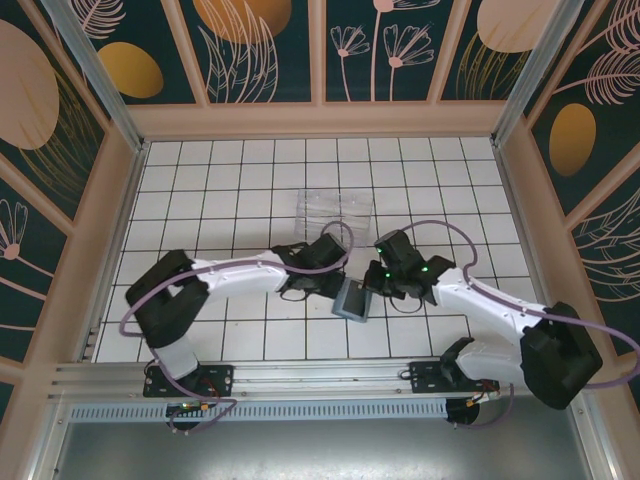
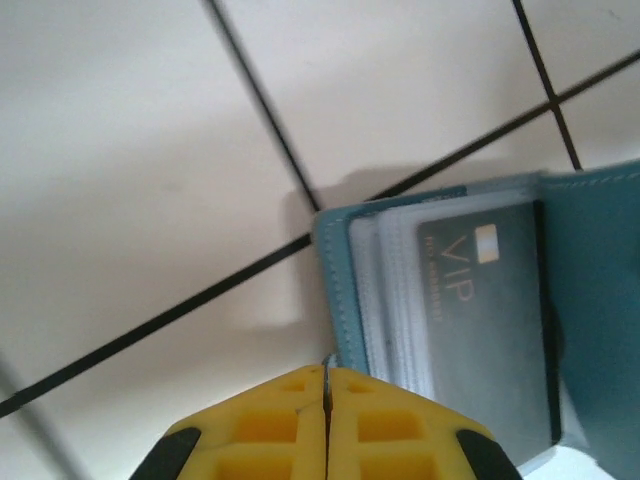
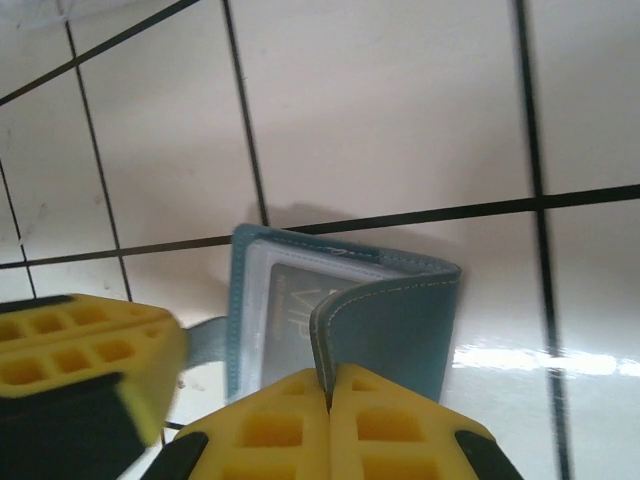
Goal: Take the credit cards out of the card holder
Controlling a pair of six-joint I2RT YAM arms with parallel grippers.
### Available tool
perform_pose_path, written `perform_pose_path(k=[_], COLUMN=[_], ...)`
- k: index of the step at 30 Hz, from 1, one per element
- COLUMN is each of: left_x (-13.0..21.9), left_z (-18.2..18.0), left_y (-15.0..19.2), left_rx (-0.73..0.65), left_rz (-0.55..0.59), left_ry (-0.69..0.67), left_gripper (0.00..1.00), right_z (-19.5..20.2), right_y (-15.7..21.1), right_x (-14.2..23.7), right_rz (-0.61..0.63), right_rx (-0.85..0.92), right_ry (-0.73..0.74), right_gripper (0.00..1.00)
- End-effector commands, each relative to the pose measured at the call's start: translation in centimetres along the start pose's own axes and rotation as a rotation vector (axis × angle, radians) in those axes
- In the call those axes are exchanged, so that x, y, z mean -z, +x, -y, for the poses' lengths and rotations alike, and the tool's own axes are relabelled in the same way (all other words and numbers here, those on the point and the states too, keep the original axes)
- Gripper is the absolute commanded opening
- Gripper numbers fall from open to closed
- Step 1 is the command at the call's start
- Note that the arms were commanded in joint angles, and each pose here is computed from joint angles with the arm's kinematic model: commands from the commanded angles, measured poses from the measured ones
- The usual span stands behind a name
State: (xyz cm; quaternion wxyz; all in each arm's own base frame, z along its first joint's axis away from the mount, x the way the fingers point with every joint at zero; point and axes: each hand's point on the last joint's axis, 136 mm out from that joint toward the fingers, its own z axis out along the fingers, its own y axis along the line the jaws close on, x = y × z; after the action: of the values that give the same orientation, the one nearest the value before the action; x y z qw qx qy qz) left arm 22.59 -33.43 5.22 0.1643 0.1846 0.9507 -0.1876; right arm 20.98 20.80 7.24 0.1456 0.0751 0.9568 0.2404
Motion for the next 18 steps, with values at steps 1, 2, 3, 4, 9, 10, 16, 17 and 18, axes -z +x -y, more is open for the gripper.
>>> perform_pose_path(k=[1,2,3,4,9,10,16,17,18], left_x=[2.3,2.5,2.8,3.0,3.5,3.4,2.4,2.2,2.0], left_z=[-4.4,-5.4,-6.2,-7.1,-9.7,-9.9,-10.5,-10.4,-10.4], left_y=[0.3,0.8,1.1,1.4,2.4,2.6,4.3,4.6,4.9], left_rx=[0.032,0.042,0.047,0.054,0.110,0.125,0.208,0.219,0.231], left_rz=[0.023,0.018,0.015,0.013,0.013,0.014,-0.008,-0.012,-0.016], left_ry=[-0.087,-0.097,-0.108,-0.122,-0.152,-0.149,-0.127,-0.117,-0.108], left_gripper=[0.01,0.01,0.01,0.01,0.00,0.01,0.01,0.02,0.03], right_z=[-3.7,-4.3,-4.8,-5.3,-6.7,-6.6,-2.6,-2.0,-1.2], right_y=[-0.8,-0.8,-0.9,-0.9,-1.7,-1.8,-1.2,-1.1,-0.9], right_x=[-1.0,-1.4,-1.9,-2.4,-4.1,-4.3,-5.4,-5.5,-5.7], right_rz=[-0.005,-0.012,-0.019,-0.027,-0.028,-0.026,-0.026,-0.027,-0.029], right_rx=[0.017,0.030,0.041,0.054,0.106,0.113,0.135,0.134,0.131], right_ry=[-0.093,-0.101,-0.103,-0.105,-0.091,-0.078,0.069,0.084,0.101], right_gripper=[0.00,0.00,0.00,0.00,0.01,0.02,0.14,0.15,0.17])
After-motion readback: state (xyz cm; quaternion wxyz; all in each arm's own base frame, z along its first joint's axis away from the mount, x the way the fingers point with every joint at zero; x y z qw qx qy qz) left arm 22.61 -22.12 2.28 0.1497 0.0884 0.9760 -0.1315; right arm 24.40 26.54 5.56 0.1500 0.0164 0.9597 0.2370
